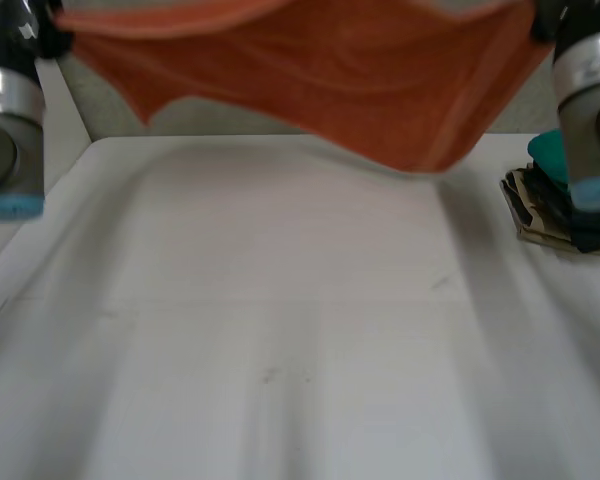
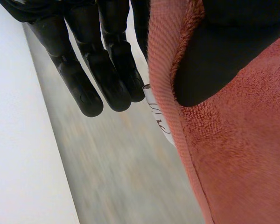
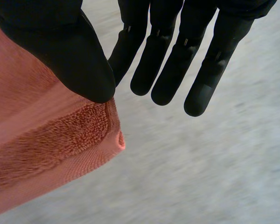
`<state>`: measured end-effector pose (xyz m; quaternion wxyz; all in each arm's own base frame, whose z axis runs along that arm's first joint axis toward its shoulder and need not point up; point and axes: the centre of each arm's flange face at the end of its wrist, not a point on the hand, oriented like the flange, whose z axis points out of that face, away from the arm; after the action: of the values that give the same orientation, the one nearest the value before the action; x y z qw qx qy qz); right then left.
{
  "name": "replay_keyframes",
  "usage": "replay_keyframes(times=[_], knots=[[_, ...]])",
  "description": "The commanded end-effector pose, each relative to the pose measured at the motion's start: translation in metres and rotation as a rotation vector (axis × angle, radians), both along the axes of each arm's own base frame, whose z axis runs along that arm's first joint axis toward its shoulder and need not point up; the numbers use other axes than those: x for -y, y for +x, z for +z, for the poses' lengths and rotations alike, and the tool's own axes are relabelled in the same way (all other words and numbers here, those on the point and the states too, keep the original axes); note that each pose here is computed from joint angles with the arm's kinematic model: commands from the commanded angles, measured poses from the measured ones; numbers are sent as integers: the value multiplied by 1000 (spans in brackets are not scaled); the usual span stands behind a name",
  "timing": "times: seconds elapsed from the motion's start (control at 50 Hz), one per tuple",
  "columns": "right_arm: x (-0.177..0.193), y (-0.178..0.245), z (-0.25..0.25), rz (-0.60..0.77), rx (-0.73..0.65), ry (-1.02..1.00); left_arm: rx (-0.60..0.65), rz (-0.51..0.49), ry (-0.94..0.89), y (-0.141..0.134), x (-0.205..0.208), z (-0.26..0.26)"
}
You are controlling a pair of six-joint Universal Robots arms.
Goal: Fold the laundry.
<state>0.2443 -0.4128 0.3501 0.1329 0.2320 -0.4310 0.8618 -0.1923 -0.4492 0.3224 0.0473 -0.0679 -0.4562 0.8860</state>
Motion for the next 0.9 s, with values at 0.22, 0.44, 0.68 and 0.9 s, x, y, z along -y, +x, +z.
replay_keyframes(times=[0.22,0.44,0.68,0.9], knots=[[-59,-26,-179,45,-224,763,202,-57,662,6,-97,-142],[-156,-69,-153,31,-573,1167,452,-3,975,38,-194,-119],[-151,-88,-126,-28,-559,1033,702,9,954,59,-202,-120],[-84,-53,-163,-32,-419,839,457,-21,751,39,-129,-128]])
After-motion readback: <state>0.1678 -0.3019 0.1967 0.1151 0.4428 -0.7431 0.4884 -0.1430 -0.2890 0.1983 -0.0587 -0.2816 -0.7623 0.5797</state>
